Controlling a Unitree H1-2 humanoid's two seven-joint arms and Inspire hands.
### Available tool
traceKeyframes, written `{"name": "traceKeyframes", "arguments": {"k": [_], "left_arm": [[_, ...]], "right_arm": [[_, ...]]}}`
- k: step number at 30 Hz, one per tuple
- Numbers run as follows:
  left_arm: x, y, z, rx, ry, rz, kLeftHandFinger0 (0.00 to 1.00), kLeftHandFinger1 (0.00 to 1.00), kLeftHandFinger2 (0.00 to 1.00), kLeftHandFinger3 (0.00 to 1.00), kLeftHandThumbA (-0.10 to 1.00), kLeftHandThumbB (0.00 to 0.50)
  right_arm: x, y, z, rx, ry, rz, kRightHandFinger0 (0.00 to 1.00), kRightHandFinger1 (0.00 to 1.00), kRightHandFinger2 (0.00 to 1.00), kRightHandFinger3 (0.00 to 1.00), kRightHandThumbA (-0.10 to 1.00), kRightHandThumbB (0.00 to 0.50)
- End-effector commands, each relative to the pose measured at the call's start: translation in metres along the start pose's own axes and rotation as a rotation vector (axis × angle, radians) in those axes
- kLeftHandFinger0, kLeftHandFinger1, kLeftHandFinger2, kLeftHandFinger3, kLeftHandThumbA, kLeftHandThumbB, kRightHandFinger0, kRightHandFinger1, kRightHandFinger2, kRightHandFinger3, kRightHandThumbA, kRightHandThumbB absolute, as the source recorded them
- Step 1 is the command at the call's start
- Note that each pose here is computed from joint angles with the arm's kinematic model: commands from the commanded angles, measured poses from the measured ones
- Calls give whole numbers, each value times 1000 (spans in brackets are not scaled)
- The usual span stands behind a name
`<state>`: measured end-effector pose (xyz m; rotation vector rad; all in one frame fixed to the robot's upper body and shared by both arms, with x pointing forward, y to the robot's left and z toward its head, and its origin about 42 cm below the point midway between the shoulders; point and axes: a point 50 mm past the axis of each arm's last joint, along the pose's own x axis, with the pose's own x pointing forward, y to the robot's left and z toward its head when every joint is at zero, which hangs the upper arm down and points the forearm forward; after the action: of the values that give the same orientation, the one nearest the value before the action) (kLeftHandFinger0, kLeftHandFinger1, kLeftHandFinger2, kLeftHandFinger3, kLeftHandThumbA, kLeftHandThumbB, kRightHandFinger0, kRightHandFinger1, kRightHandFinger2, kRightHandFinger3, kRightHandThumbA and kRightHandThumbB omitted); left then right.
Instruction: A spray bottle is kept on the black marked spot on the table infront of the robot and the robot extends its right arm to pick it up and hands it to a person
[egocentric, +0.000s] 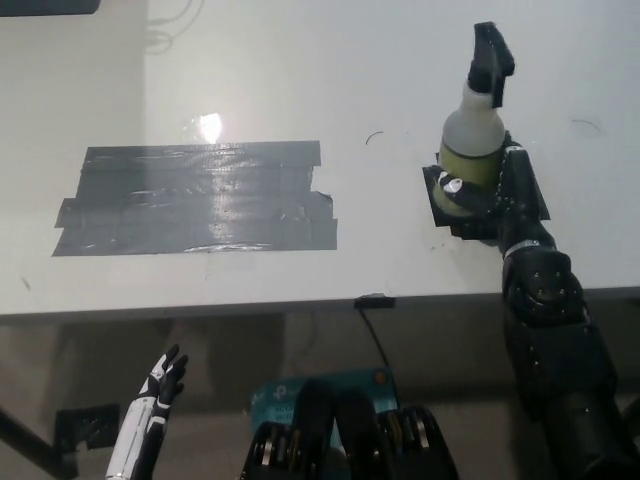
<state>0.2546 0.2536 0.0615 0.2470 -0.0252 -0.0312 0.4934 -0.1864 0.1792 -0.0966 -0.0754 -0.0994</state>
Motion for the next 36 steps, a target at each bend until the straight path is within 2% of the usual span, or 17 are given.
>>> {"name": "traceKeyframes", "arguments": {"k": [1,3,7,11,14,16,17,18,20,21,23,24,26,28,31,34,36], "left_arm": [[3,3,8,18,-56,-4,1000,1000,1000,1000,1000,331],[5,3,9,25,-62,-6,1000,1000,1000,1000,1000,331],[7,3,10,21,-59,-7,1000,1000,1000,1000,1000,335],[7,3,11,25,-61,-7,1000,1000,1000,1000,1000,316],[11,6,14,38,-71,-16,1000,1000,1000,1000,1000,313],[11,6,13,43,-73,-19,1000,1000,1000,1000,1000,313],[11,6,13,46,-74,-20,1000,1000,1000,1000,1000,311],[11,6,13,47,-75,-21,1000,1000,1000,1000,1000,311],[18,8,15,58,-81,-26,1000,1000,1000,1000,1000,311],[18,7,15,62,-82,-28,1000,1000,1000,1000,1000,296],[17,6,15,63,-79,-33,1000,1000,1000,1000,1000,295],[17,6,15,61,-77,-34,1000,1000,1000,1000,1000,294],[16,6,15,54,-75,-38,1000,1000,1000,1000,1000,284],[16,4,15,53,-71,-43,1000,1000,1000,1000,1000,280],[18,5,16,60,-80,-45,1000,1000,1000,1000,1000,275],[20,5,18,60,-91,-53,1000,1000,1000,1000,1000,270],[21,4,20,49,-89,-58,1000,1000,1000,1000,1000,268]], "right_arm": [[15,9,30,-12,-97,-81,21,308,687,634,-100,147],[14,10,21,-8,-70,-78,39,393,758,759,-100,134],[13,10,16,-27,-79,-69,61,427,769,767,-100,131],[14,8,17,-55,-78,-57,81,473,812,827,-100,126],[13,7,28,-40,-109,10,31,443,779,814,-100,114],[11,9,36,37,-87,73,30,467,775,801,-100,105],[5,12,50,127,-47,151,45,482,831,838,-100,136],[2,14,56,154,-36,185,31,469,845,842,-100,144],[-7,24,85,180,-45,293,1,418,827,863,-100,148],[-13,30,96,205,-38,353,0,398,817,868,-100,153],[-21,39,108,248,-23,428,0,392,818,853,-100,150],[-22,40,110,258,-18,440,0,392,819,851,-100,151],[-27,50,118,303,0,496,0,365,774,772,-100,162],[-29,62,124,382,13,556,0,366,781,714,-100,181],[-30,72,129,406,18,593,0,348,773,742,-100,165],[-28,85,129,431,50,632,0,390,793,788,-100,186],[-26,91,127,442,75,641,0,383,799,795,-100,192]]}}
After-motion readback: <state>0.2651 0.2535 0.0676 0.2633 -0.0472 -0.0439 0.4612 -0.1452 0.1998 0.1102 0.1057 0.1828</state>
